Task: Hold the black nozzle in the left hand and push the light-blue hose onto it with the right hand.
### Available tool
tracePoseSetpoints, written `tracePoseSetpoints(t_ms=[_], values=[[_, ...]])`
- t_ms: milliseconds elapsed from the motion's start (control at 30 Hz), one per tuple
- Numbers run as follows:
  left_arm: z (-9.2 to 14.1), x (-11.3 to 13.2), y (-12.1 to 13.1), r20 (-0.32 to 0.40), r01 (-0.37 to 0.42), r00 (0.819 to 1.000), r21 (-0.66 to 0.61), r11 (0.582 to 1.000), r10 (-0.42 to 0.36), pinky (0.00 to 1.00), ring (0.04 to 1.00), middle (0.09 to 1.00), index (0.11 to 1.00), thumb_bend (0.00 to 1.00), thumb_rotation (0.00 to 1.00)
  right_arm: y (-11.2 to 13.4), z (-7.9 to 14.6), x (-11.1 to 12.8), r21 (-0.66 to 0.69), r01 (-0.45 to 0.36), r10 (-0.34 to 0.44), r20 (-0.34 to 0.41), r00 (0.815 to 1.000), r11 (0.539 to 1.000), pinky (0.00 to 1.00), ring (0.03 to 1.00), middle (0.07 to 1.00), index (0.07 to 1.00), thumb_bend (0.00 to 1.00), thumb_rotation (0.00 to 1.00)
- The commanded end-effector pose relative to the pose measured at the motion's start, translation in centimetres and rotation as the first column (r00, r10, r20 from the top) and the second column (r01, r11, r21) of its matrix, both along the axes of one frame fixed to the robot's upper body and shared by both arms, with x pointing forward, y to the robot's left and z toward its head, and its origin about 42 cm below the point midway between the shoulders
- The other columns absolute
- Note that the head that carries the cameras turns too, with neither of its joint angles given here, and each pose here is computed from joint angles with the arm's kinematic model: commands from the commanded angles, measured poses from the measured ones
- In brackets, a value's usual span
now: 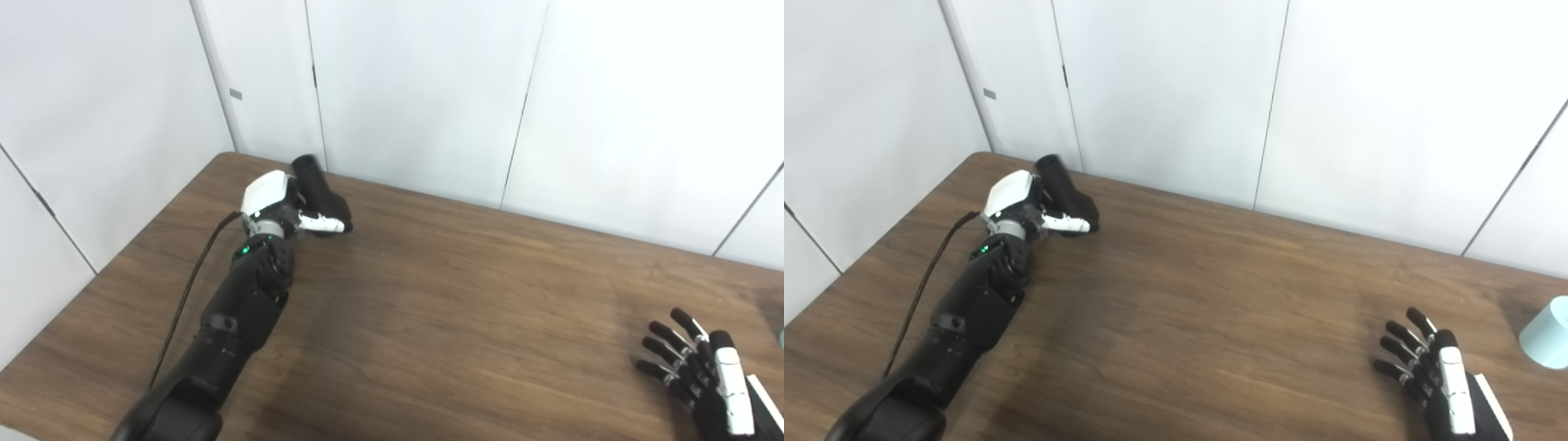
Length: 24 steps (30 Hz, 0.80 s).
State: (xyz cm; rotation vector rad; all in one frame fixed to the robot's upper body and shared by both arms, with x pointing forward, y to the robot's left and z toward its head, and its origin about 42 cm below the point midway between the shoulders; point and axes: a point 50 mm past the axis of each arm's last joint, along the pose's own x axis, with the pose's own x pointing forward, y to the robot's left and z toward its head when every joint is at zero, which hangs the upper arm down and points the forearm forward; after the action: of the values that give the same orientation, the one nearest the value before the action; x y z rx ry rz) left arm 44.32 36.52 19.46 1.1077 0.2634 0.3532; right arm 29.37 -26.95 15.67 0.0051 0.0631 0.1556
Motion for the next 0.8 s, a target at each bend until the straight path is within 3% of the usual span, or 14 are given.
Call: tracePoseSetpoints(t_ms=[0,333,533,700,767], values=[[0.4,0.2,-0.2,0.022,0.024,0.999,-0.005,1.0,-0.024,0.4,0.494,0.543,0.467,0.52,0.0,-0.3,1.5,0.4,-0.01,0.0,0.001,0.072,0.997,1.0,0.71,0.833,0.833,0.922,0.35,1.0],[0.4,-0.3,-0.5,0.059,0.039,0.997,0.006,0.999,-0.04,0.4,0.503,0.549,0.464,0.52,0.0,-0.1,1.4,0.5,0.004,0.006,-0.006,0.071,0.997,1.0,0.68,0.8,0.798,0.905,0.35,1.0],[1.4,-1.7,-2.3,0.091,0.092,0.992,-0.024,0.996,-0.089,0.42,0.516,0.553,0.464,0.51,0.0,-0.1,0.9,0.9,0.009,-0.017,0.016,0.088,0.996,1.0,0.68,0.802,0.804,0.909,0.36,1.0],[2.3,-3.6,-5.1,0.145,0.227,0.963,0.007,0.974,-0.225,0.41,0.469,0.52,0.473,0.52,0.0,-0.1,0.3,1.1,-0.007,-0.035,0.036,0.101,0.994,0.999,0.68,0.8,0.803,0.892,0.4,0.99],[2.5,-4.6,-6.4,0.147,0.29,0.946,0.009,0.957,-0.288,0.48,0.546,0.541,0.46,0.52,0.0,0.2,0.0,1.2,0.007,-0.04,0.039,0.103,0.994,0.999,0.67,0.788,0.792,0.881,0.41,0.97]])
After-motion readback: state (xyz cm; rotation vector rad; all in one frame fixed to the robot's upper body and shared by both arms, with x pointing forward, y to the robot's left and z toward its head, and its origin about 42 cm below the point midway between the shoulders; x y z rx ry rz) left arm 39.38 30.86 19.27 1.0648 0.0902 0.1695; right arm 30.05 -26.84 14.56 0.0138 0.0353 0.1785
